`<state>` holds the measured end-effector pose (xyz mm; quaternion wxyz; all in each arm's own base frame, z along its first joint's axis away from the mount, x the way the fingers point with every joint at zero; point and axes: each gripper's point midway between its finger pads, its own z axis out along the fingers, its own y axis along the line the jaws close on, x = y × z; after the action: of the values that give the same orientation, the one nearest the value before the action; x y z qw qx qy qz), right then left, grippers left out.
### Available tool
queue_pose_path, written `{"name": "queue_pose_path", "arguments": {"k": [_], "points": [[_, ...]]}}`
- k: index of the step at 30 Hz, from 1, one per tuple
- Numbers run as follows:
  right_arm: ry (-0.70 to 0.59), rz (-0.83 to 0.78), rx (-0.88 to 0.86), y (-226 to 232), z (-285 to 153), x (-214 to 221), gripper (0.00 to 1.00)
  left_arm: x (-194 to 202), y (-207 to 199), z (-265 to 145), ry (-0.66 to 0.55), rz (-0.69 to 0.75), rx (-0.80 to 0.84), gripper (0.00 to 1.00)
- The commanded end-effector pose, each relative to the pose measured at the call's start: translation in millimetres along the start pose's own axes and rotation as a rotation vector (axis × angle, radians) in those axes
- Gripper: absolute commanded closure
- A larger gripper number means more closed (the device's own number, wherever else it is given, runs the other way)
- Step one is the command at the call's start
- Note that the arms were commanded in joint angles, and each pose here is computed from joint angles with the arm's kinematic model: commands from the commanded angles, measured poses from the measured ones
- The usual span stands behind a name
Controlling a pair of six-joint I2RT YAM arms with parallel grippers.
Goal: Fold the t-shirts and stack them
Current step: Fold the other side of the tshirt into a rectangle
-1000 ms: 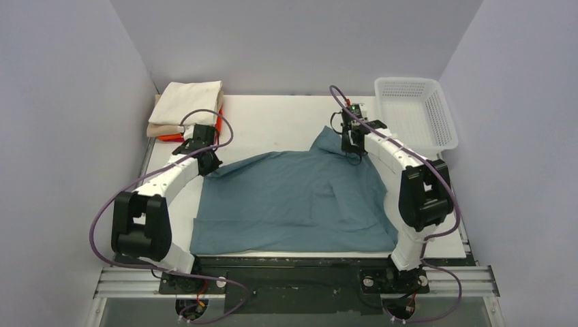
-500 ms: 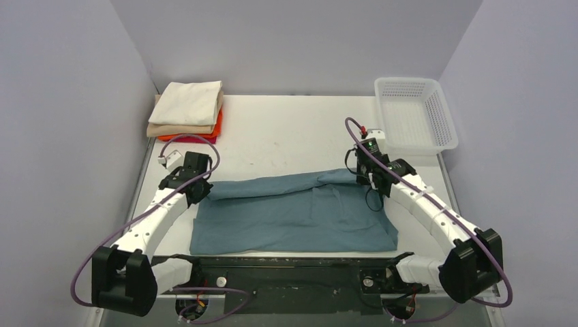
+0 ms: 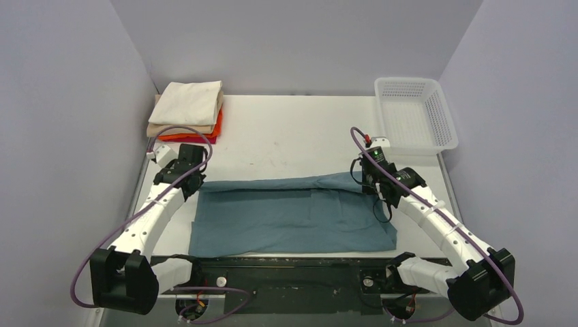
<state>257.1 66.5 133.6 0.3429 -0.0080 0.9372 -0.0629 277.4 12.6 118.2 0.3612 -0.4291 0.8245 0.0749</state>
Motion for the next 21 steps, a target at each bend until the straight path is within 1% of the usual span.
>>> {"name": "queue_pose_path", "arguments": {"k": [1, 7, 9, 17, 21], "points": [[-0.013, -0.027, -0.005, -2, -18, -10, 1.0, -35, -12, -8, -0.081, -0.043, 0.013, 1.0], [0.024, -0.077, -0.032, -1, -29, 3, 1.0, -18, -13, -7, -0.039, -0.042, 0.08, 1.0], [0.046, -0.093, -0.035, 1, -26, 12, 1.0, -6, -4, -2, -0.017, -0.031, 0.063, 1.0], [0.103, -0.097, -0.048, 9, -17, 38, 1.0, 19, 25, 12, 0.018, -0.008, -0.03, 1.0], [0.172, -0.105, -0.068, 14, -11, 64, 1.0, 32, 34, 17, 0.043, -0.009, -0.055, 1.0]]}}
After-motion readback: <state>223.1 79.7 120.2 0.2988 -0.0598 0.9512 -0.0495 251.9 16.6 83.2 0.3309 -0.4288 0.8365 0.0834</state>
